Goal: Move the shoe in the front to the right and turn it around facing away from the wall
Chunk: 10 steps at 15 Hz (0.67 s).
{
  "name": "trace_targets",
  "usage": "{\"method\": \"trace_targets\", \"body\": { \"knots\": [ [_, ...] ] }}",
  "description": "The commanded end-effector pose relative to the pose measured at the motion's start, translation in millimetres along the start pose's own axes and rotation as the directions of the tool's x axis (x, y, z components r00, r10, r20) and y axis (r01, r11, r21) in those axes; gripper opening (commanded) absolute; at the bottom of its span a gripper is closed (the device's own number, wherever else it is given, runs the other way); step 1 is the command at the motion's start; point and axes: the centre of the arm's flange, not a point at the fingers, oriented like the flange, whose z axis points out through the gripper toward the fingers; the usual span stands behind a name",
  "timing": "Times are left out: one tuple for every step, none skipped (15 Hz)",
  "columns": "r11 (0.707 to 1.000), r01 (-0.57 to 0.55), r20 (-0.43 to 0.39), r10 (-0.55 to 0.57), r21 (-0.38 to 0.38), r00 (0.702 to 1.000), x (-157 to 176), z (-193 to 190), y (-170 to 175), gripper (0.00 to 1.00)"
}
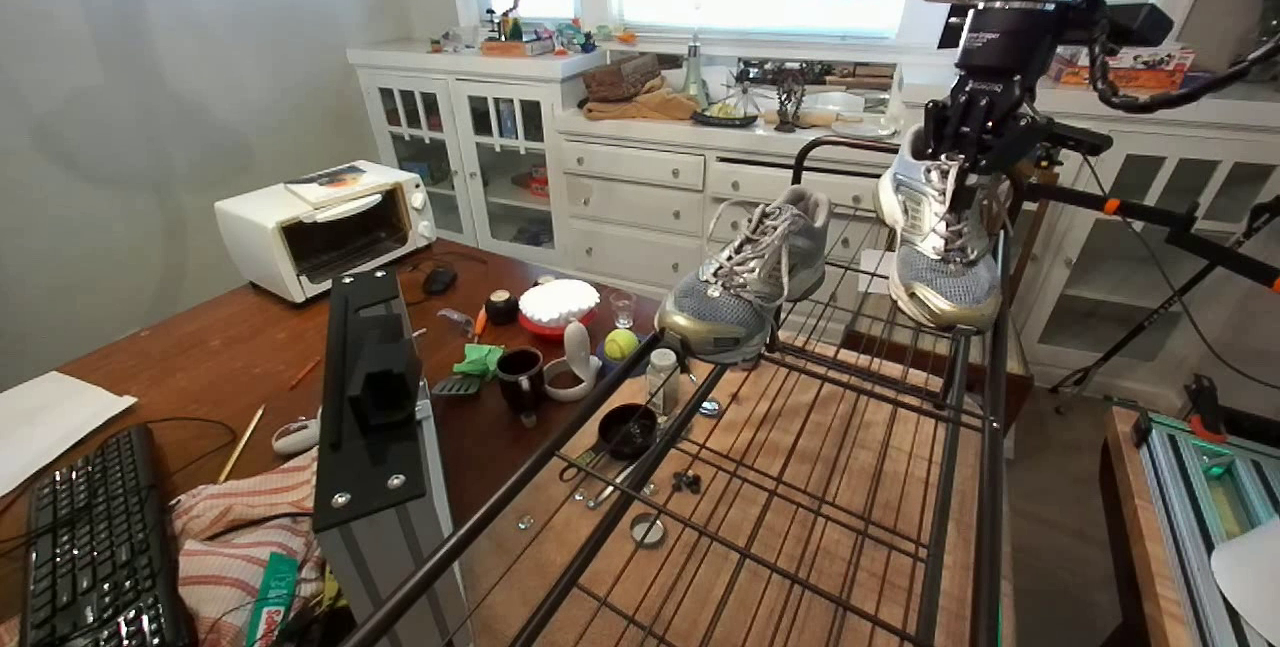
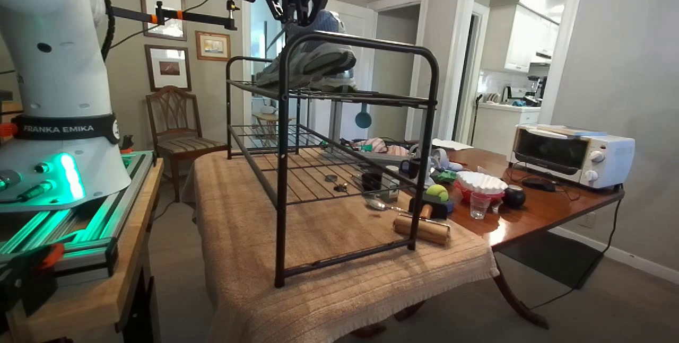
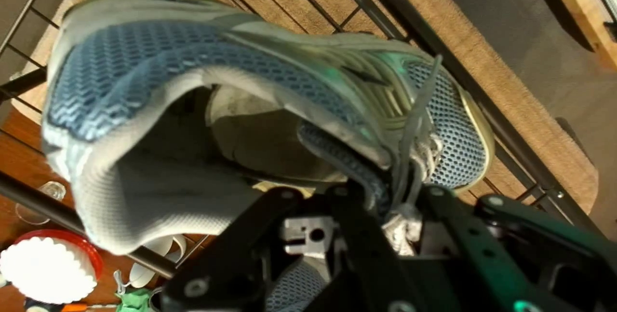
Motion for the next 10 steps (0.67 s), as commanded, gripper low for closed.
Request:
{"method": "trace_targets", "body": {
  "knots": [
    [0.999,-0.015,0.001,0.015,-0.039,1.000,8.6,4.7,15.4,0.04],
    [0.999,-0.023,-0.010,0.023,-0.049,1.000,10.5,6.6,16.8,0.04],
    [0.998,-0.034,-0.019,0.033,-0.062,0.999,12.7,7.9,18.3,0.04],
    [0.997,-0.040,-0.025,0.039,-0.072,0.999,14.0,9.0,19.4,0.04],
    [0.995,-0.052,-0.030,0.050,-0.085,0.998,15.8,9.9,20.3,0.04],
    [0.993,-0.068,-0.035,0.065,-0.097,0.997,17.0,10.2,21.1,0.41],
    [0.990,-0.090,-0.044,0.086,-0.109,0.995,18.9,9.4,21.1,0.42],
    [0.986,-0.115,-0.055,0.109,-0.120,0.993,20.3,8.6,21.1,0.48],
    [0.977,-0.162,-0.064,0.155,-0.138,0.986,22.6,6.3,20.0,0.55],
    [0.966,-0.217,-0.070,0.209,-0.144,0.975,24.7,4.5,19.7,0.62]
  ]
}}
